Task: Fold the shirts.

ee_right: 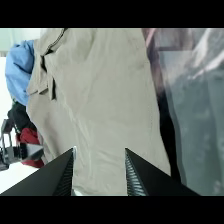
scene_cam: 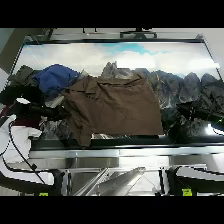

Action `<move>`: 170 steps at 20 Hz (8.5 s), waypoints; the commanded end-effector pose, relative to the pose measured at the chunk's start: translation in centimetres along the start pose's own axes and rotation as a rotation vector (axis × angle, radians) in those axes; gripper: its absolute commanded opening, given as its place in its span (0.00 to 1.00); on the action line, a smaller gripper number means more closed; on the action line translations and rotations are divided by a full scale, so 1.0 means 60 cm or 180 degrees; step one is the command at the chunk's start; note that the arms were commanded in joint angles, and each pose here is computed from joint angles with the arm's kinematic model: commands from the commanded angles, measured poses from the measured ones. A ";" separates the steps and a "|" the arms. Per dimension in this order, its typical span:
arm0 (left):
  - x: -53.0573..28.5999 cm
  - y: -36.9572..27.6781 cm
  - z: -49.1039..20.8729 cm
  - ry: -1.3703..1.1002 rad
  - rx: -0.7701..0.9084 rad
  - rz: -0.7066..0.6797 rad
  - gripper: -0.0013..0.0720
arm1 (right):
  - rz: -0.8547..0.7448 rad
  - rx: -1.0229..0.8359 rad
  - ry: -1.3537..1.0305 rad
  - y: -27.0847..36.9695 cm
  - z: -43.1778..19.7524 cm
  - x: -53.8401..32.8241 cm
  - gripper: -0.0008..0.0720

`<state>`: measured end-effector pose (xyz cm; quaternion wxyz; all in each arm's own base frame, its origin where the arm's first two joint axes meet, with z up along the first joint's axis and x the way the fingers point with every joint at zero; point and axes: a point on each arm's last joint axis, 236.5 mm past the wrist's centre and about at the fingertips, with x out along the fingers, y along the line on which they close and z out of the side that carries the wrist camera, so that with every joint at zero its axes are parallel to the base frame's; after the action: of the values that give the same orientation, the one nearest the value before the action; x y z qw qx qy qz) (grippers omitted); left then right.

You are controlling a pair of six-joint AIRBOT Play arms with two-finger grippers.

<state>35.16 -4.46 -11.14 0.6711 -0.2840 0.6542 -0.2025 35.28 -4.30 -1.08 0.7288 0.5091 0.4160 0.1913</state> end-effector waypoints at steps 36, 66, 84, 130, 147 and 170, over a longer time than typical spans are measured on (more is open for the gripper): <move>-0.010 -0.021 -0.024 0.0153 0.0256 -0.0332 0.04 | -0.1147 0.0103 0.1838 -0.119 -0.249 0.089 0.61; -0.008 0.008 -0.046 0.0136 0.0217 -0.0370 0.05 | -0.0713 -0.0049 0.1594 -0.077 -0.224 0.125 0.04; -0.642 -0.678 -0.239 -0.2059 0.3672 -0.3459 0.04 | 0.0927 -0.3431 -0.1219 0.702 -0.092 -0.194 0.04; -0.046 -0.226 0.342 -0.0804 0.1419 -0.1064 0.02 | 0.0017 -0.1123 -0.0096 0.010 0.262 0.214 0.04; 0.050 -0.099 0.254 0.0130 0.0779 -0.0075 0.02 | -0.0427 -0.1166 0.0320 -0.073 0.222 0.216 0.05; -0.041 -0.069 -0.140 0.0029 -0.0412 -0.0034 0.24 | -0.1664 -0.0148 0.1314 -0.167 -0.100 -0.007 0.51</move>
<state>31.24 -6.90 -4.11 0.6315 -0.3107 0.6786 -0.2099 31.72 -6.15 -7.76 0.6678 0.3296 0.6543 0.1317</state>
